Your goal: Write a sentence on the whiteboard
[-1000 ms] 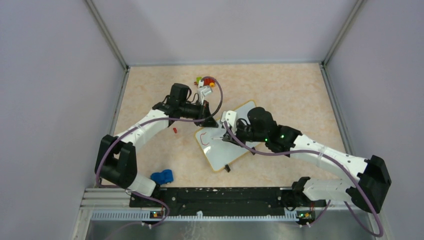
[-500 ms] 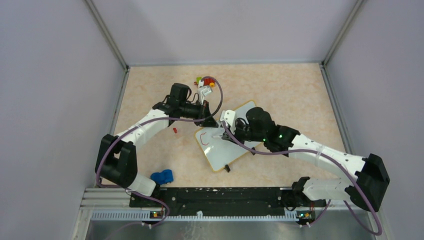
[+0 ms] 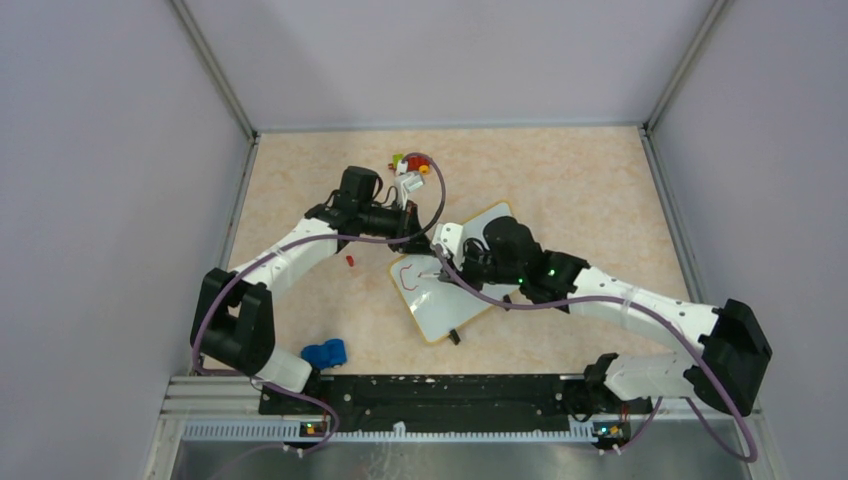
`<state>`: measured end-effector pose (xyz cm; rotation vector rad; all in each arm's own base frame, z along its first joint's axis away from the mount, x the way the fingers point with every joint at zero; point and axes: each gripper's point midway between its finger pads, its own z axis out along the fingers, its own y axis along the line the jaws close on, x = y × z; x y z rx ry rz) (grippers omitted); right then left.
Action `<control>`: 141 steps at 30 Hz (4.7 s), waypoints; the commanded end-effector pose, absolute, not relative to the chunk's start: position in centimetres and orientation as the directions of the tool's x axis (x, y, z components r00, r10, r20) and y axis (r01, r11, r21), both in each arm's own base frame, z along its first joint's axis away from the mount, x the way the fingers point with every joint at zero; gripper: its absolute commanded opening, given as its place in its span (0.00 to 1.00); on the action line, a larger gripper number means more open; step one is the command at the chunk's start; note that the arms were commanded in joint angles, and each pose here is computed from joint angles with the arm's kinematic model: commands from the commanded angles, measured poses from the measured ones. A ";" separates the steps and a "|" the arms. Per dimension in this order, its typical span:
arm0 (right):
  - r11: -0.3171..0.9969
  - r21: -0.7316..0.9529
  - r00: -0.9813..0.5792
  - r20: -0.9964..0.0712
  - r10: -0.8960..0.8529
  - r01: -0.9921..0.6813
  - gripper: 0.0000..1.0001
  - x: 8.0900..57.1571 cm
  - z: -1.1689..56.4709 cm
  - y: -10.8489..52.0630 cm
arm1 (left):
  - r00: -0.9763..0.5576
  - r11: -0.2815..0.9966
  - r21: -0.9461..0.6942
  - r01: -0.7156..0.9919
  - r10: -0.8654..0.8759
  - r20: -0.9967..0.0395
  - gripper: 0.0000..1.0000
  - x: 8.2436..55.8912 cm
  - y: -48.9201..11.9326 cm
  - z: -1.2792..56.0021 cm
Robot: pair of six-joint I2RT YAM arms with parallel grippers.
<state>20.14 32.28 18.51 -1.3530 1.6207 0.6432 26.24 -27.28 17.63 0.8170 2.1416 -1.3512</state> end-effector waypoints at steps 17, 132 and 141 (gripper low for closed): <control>0.250 -0.173 0.028 -0.869 -0.494 -0.953 0.00 19.6 18.6 32.4 | -0.687 0.299 -0.620 0.726 0.274 -0.673 0.00 25.8 -27.6 16.7; 0.400 -0.187 -0.010 -0.897 -0.442 -0.897 0.00 23.0 21.6 30.7 | -0.701 0.288 -0.640 0.713 0.288 -0.652 0.00 25.5 -27.6 16.4; 0.356 -0.161 -0.027 -0.882 -0.470 -0.921 0.00 21.9 19.9 30.5 | -0.701 0.289 -0.639 0.713 0.289 -0.652 0.00 25.6 -27.7 16.3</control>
